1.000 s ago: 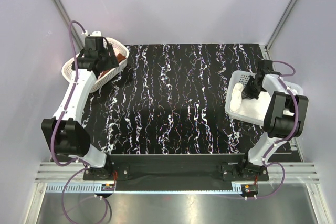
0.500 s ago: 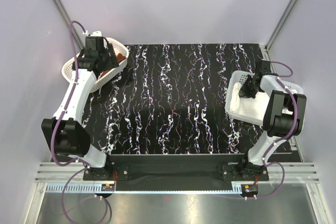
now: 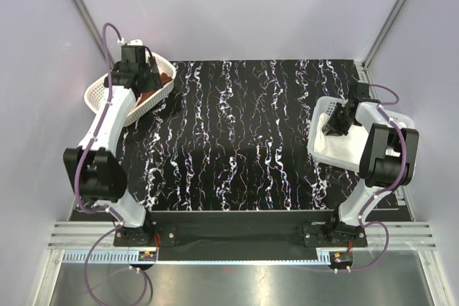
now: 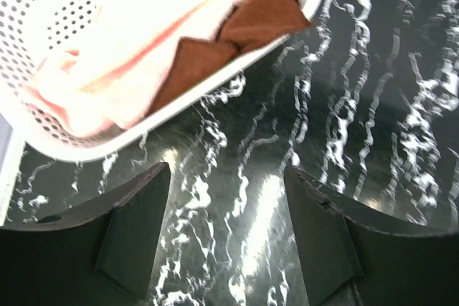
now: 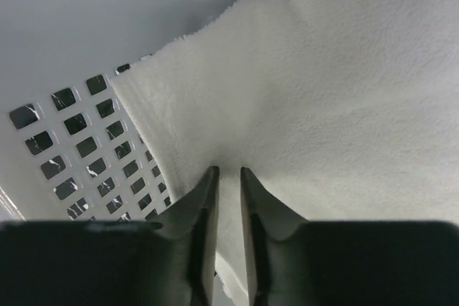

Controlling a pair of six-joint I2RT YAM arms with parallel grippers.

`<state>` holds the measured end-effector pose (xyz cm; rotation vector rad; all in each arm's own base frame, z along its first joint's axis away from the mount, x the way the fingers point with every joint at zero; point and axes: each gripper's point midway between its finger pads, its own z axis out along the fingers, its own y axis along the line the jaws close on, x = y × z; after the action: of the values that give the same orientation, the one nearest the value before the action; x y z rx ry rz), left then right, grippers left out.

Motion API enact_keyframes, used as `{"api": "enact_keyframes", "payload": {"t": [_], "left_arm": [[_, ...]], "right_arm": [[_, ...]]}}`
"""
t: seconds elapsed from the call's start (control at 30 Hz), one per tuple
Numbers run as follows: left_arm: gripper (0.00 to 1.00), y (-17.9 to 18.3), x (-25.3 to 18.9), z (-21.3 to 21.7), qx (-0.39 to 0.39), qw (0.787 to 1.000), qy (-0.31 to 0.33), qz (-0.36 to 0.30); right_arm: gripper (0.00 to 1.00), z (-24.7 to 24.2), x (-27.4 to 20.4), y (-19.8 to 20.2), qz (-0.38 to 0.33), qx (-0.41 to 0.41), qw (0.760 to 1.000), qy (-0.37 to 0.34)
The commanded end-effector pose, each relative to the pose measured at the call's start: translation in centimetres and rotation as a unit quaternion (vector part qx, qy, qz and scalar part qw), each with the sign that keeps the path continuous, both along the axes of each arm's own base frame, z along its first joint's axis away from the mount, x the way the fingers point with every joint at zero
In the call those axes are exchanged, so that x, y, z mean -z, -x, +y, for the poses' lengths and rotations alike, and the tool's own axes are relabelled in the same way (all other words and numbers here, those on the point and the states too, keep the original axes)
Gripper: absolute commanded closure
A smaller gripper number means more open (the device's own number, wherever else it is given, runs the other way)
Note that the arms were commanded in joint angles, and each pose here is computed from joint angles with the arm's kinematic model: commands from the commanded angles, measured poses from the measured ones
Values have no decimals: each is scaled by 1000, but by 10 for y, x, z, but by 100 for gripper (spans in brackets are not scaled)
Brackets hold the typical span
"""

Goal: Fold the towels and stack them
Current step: Grab crumpled towel

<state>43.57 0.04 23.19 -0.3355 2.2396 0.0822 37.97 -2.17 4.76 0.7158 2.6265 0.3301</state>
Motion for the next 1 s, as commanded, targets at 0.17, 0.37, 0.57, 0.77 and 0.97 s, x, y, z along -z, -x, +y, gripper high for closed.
{"api": "enact_keyframes", "payload": {"t": [0.17, 0.37, 0.57, 0.77, 0.97], "left_arm": [[32, -70, 24, 39, -3, 996, -87, 19], [41, -102, 66, 94, -54, 991, -93, 84], [41, -120, 68, 135, -83, 994, -54, 49], [39, -121, 124, 127, -46, 993, -13, 104], [44, -117, 164, 124, -39, 990, -8, 139]], "right_arm": [[44, -23, -95, -8, -76, -6, 993, 93], [24, -36, -142, -15, -130, 12, 983, 128], [16, -28, -173, -26, -190, 13, 975, 113], [15, -22, -193, -34, -224, 13, 970, 96], [15, -14, -185, -42, -226, 5, 971, 73]]}}
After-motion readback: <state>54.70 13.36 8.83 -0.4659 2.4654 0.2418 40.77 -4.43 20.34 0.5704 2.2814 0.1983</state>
